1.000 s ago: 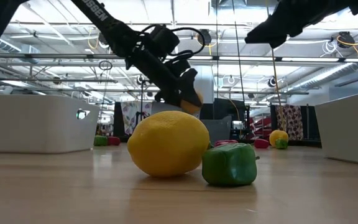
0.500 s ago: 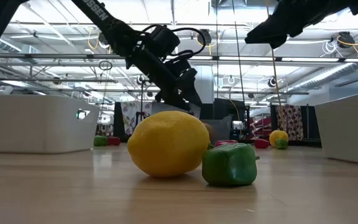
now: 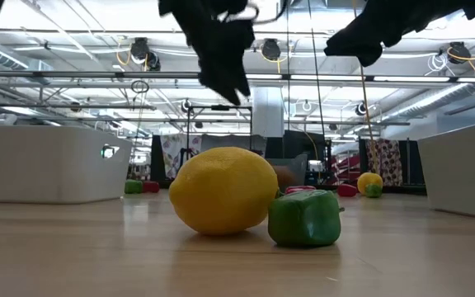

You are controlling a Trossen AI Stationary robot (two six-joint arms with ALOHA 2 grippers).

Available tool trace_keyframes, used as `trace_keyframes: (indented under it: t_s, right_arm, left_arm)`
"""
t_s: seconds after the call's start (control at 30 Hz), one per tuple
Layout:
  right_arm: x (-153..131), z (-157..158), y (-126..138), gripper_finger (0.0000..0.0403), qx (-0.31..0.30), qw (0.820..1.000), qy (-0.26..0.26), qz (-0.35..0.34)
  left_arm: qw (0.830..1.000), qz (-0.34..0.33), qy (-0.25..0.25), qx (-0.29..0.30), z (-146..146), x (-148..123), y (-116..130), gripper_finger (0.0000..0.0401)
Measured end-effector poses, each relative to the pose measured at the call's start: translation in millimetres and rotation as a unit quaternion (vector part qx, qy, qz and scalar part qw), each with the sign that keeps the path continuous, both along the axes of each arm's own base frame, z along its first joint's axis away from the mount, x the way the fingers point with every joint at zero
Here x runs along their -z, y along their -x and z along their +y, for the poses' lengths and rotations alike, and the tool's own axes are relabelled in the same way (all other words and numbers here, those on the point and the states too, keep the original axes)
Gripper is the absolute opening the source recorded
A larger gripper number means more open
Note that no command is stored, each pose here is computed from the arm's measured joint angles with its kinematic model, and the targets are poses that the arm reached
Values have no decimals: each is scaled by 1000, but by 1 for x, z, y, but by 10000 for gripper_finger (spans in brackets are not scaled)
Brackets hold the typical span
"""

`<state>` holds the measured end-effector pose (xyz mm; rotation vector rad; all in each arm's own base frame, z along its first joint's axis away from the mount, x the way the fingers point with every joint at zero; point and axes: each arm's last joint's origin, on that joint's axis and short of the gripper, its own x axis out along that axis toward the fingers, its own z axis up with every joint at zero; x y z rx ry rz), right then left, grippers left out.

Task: Sort produce into baskets
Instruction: Put the yellow lemon into the black bin

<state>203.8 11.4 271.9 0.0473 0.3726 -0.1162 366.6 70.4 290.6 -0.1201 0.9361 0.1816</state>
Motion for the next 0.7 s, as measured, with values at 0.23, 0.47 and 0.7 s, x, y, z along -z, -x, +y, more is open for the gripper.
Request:
trace_keyframes:
  t_s: [0.23, 0.47, 0.7]
  right_arm:
    - [1, 0, 0, 106, 8, 1000, -24, 0]
    - [0, 0, 0, 106, 16, 999, -44, -5]
    - [-2, 0, -1, 106, 16, 999, -44, -14]
  left_arm:
    - [993, 46, 53, 92, -102, -7, 14, 313]
    - [979, 115, 82, 148, -189, -2, 43, 312]
    - [968, 195, 100, 123, -239, 5, 80, 312]
